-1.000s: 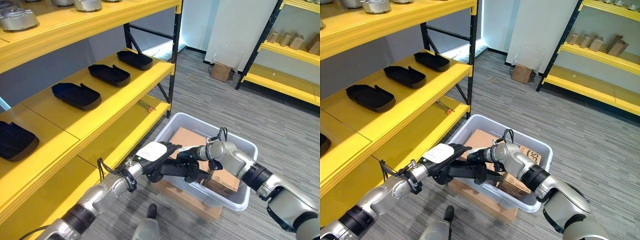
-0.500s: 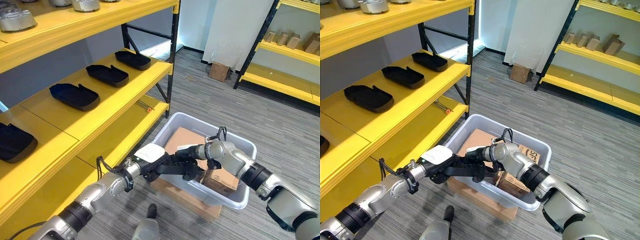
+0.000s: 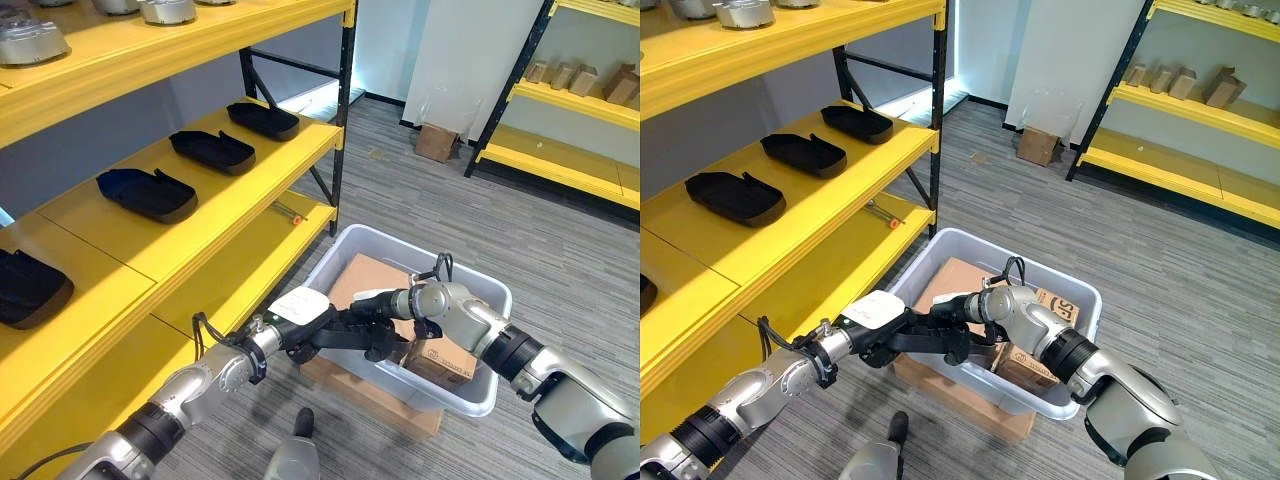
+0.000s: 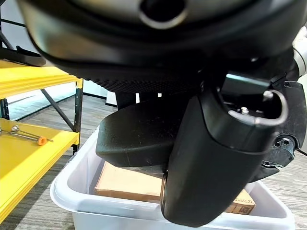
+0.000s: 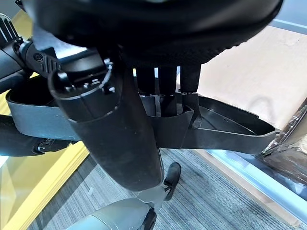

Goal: Move parts from the plastic box to the shelf.

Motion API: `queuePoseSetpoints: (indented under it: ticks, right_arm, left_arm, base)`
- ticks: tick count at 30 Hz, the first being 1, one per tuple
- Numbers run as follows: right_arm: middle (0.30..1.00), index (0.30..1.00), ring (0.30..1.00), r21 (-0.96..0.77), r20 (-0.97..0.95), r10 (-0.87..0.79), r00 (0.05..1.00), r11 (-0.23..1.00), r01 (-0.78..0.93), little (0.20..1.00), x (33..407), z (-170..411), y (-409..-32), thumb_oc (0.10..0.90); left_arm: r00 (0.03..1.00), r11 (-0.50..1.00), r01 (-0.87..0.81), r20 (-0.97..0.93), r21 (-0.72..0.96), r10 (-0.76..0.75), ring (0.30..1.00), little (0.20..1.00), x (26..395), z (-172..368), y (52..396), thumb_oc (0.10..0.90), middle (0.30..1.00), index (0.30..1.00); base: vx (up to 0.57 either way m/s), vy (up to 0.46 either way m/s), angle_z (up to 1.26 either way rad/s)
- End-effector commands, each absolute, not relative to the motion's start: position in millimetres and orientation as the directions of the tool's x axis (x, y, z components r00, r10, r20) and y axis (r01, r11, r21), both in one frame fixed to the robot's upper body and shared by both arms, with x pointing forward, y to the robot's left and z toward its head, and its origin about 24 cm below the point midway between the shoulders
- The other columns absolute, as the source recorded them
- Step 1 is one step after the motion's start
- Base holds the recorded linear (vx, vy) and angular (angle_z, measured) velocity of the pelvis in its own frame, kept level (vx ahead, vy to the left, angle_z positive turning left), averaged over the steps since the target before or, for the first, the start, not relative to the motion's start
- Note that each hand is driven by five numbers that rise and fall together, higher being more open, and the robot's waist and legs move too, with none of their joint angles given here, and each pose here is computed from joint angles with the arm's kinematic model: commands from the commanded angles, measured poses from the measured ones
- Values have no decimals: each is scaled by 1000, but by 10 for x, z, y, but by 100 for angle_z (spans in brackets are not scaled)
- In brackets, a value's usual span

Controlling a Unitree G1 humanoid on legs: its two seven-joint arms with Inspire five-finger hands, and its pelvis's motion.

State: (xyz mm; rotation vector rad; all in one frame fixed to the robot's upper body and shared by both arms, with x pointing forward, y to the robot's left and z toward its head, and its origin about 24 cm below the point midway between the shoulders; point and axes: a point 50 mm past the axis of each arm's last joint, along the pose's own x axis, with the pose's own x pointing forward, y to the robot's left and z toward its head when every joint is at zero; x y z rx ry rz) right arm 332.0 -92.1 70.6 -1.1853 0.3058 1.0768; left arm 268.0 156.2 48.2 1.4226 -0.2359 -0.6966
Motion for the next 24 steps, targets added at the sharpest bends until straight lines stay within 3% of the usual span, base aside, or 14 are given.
queuePoseSetpoints:
  ticks: [1,2,10,14,24]
  right_arm:
    - [915,915,915,-744,-484,652,583,43,-667,915,3492,1291,-630,839]
    - [1000,1000,1000,-742,-501,646,576,22,-670,1000,3497,1291,-629,900]
    - [1000,1000,1000,-687,-613,605,508,-91,-721,1000,3446,1201,-716,900]
    - [1000,1000,1000,-680,-666,575,475,-206,-704,1000,3374,1211,-765,900]
    - [1000,1000,1000,-683,-538,726,429,-78,-726,1000,3268,1465,-811,900]
  left_arm:
    - [738,77,197,-96,977,-667,300,300,2716,698,1286,400,300,300]
    - [738,75,201,-100,977,-668,300,300,2717,691,1284,400,300,300]
    - [741,67,207,-111,976,-662,300,300,2716,707,1314,400,300,300]
    - [751,54,209,-125,976,-649,300,300,2707,683,1384,400,300,300]
    - [778,49,213,-139,976,-612,300,300,2693,665,1517,400,300,300]
  base:
    - [0,0,0]
    - [0,0,0]
    - [0,0,0]
    - [0,0,0]
    - [0,-1,0]
